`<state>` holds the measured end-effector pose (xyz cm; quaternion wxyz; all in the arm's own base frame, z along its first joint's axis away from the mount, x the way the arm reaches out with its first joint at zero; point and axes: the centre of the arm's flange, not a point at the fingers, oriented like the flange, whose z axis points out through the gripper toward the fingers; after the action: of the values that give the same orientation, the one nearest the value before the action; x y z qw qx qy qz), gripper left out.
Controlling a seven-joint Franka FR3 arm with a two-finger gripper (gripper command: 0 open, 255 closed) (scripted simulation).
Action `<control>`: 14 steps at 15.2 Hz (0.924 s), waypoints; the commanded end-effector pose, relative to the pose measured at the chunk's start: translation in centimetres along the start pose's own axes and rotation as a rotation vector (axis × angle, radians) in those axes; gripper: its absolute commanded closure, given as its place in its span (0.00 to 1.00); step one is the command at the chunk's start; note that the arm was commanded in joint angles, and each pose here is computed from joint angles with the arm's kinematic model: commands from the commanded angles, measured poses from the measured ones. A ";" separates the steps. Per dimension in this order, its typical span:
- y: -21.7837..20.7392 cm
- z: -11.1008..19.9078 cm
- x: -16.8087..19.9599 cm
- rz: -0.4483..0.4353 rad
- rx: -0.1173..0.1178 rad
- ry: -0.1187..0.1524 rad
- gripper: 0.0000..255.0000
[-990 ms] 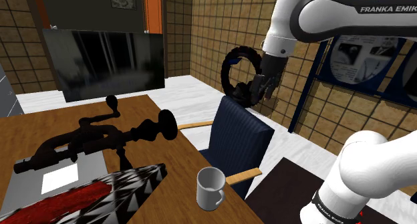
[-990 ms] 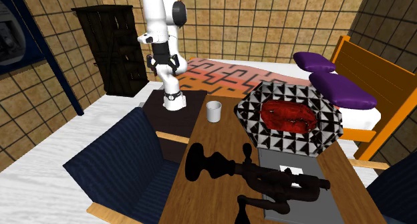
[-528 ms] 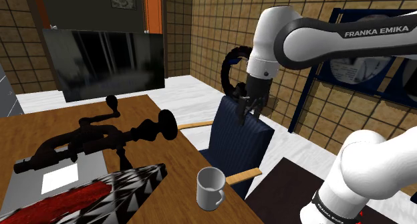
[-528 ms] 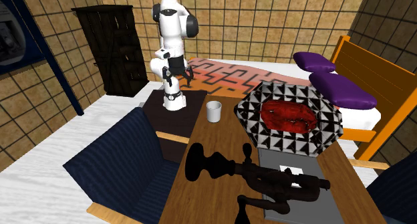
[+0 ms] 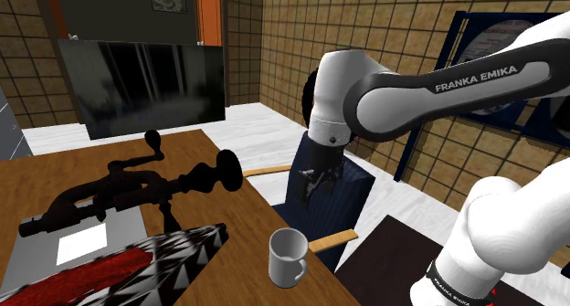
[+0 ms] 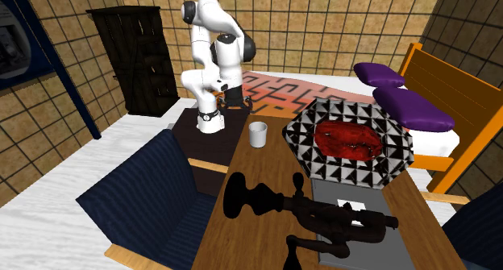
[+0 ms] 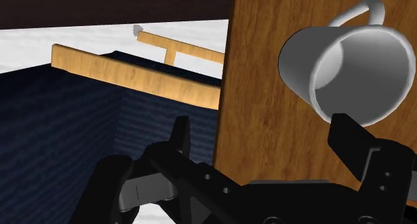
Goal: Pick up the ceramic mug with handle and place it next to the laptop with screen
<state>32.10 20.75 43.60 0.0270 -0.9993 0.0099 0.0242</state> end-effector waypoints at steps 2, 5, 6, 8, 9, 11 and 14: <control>-2.9 2.7 -0.2 -0.001 0.007 -0.020 0.00; -5.4 5.1 -0.2 -0.002 0.013 -0.038 0.00; -5.4 5.7 -0.2 -0.002 0.013 -0.038 0.00; -5.4 6.7 -0.2 -0.002 0.013 -0.038 0.00; -5.4 7.2 -0.3 -0.002 0.013 -0.038 0.00; -5.5 8.3 -0.3 -0.002 0.013 -0.038 0.00; -5.5 9.1 -0.3 -0.002 0.013 -0.038 0.00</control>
<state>31.47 26.73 35.01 0.0336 -0.9985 0.0085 0.0431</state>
